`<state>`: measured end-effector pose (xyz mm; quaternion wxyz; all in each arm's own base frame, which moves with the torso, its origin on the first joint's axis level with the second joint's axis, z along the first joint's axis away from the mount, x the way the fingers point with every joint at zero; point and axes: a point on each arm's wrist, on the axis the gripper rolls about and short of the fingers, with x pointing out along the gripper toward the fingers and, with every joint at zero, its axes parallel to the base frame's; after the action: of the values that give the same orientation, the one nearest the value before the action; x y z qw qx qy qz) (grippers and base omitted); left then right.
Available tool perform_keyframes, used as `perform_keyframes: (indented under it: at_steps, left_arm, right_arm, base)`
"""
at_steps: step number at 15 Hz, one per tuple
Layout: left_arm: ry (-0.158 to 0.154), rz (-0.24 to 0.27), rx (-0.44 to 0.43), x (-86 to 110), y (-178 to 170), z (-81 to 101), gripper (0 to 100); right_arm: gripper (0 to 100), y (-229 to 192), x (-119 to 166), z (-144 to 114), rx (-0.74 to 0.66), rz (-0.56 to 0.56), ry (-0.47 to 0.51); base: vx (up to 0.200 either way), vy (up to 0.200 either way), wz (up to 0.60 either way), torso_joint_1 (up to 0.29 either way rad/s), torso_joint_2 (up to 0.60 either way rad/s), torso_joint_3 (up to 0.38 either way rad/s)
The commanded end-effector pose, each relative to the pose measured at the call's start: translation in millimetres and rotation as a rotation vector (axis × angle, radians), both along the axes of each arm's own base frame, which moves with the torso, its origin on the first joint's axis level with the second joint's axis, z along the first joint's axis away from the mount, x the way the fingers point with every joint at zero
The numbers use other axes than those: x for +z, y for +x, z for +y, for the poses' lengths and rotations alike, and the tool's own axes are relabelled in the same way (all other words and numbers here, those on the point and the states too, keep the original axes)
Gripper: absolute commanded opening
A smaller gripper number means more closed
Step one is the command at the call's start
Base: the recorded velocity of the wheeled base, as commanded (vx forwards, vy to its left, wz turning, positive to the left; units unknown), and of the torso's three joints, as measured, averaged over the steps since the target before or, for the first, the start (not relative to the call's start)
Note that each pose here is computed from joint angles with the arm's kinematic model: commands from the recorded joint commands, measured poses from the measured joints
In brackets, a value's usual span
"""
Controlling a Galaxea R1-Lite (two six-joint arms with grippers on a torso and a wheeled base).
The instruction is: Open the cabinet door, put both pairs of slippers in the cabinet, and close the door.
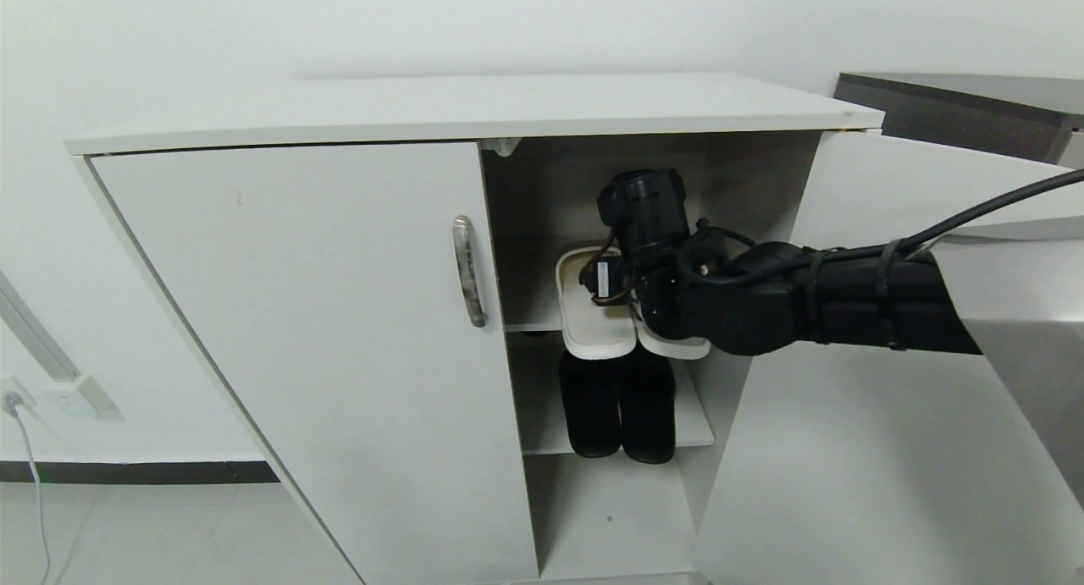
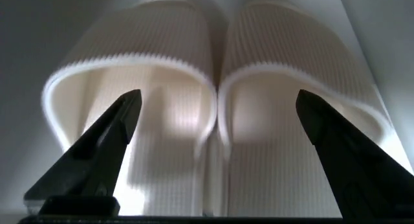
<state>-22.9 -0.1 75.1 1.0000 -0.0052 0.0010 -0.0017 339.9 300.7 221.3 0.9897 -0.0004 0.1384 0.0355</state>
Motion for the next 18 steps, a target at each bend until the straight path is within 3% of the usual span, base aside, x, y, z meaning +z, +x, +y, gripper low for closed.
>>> perform_keyframes:
  at_steps: [1,6,9,13,18]
  left_arm:
    - [0.0,0.001,0.0,0.0,0,0.0,0]
    - [0.003,0.001,-0.001,0.0,0,0.0,0]
    - [0.004,0.001,-0.001,0.0,0,0.0,0]
    - [0.006,0.001,-0.001,0.0,0,0.0,0]
    - [0.006,0.001,-0.003,0.0,0,-0.1,0]
  right_arm:
    - [100,-27,17,-7,0.011,-0.01,0.0]
    - [100,-80,21,-19,0.072,-0.017,-0.002]
    - [100,-117,22,-35,0.204,-0.053,0.057]
    - [100,-157,6,-74,0.433,-0.111,0.118]
    - [100,-160,-4,-79,0.466,-0.118,0.116]
  base:
    - [0.0,0.0,0.0,0.0,0.0,0.0]
    - [0.0,0.0,0.0,0.0,0.0,0.0]
    - [0.0,0.0,0.0,0.0,0.0,0.0]
    - [0.0,0.0,0.0,0.0,0.0,0.0]
    - [0.0,0.0,0.0,0.0,0.0,0.0]
